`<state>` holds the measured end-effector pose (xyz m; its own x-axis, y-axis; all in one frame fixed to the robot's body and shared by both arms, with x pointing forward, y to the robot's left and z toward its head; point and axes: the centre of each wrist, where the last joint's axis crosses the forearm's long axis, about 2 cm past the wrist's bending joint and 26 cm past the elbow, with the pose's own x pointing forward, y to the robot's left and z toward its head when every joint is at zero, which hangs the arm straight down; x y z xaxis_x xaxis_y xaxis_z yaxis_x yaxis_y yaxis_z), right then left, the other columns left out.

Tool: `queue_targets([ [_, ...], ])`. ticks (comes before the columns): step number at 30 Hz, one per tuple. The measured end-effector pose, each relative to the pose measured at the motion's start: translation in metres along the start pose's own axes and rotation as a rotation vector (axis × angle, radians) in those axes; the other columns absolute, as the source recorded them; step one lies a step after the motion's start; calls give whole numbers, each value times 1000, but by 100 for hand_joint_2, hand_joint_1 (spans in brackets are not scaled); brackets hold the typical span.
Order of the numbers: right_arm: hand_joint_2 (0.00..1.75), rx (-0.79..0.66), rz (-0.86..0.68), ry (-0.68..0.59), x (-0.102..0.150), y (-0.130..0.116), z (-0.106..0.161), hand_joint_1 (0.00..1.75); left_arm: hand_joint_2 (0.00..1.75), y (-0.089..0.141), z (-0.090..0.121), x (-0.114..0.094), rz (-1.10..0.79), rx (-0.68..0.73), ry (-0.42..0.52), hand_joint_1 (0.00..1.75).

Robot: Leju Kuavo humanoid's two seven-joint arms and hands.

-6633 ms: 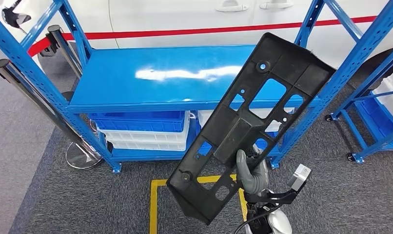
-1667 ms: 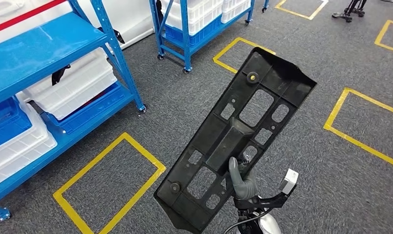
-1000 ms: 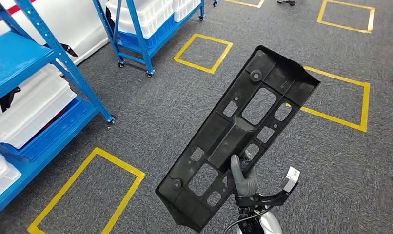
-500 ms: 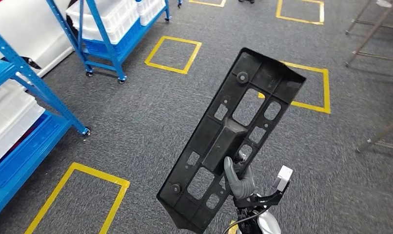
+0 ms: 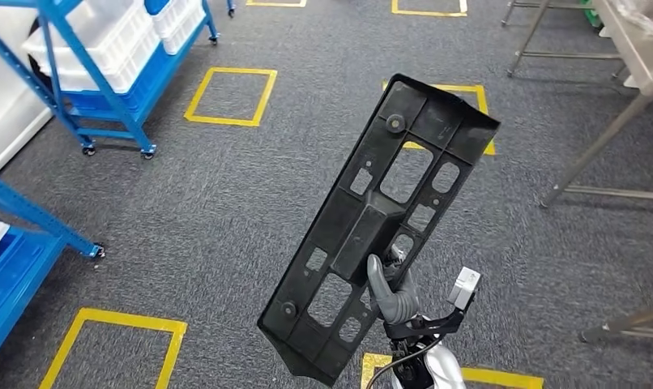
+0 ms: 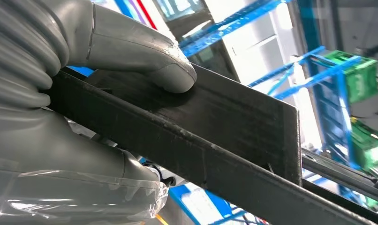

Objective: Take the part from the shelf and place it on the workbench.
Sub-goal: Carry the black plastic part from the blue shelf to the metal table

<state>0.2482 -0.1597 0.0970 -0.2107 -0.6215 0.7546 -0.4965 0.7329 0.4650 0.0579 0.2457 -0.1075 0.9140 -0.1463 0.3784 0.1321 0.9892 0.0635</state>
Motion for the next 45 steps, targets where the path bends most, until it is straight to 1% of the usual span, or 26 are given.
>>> queue_targets([
  [6,175,19,-25,13,-5,4,0,175,175,2,1,-4,15,19,-35,0],
  [10,175,34,-39,2,-5,7,-2,175,175,4,0,-4,13,25,-40,0],
  [20,175,10,-46,-3,-6,2,2,175,175,5,1,-6,-21,18,5,0],
  [29,175,-8,-52,-18,-6,1,4,175,175,10,-1,-1,-60,17,-4,0],
  [45,175,-22,-65,-15,-7,0,13,175,175,20,-2,-3,-82,24,-11,0],
])
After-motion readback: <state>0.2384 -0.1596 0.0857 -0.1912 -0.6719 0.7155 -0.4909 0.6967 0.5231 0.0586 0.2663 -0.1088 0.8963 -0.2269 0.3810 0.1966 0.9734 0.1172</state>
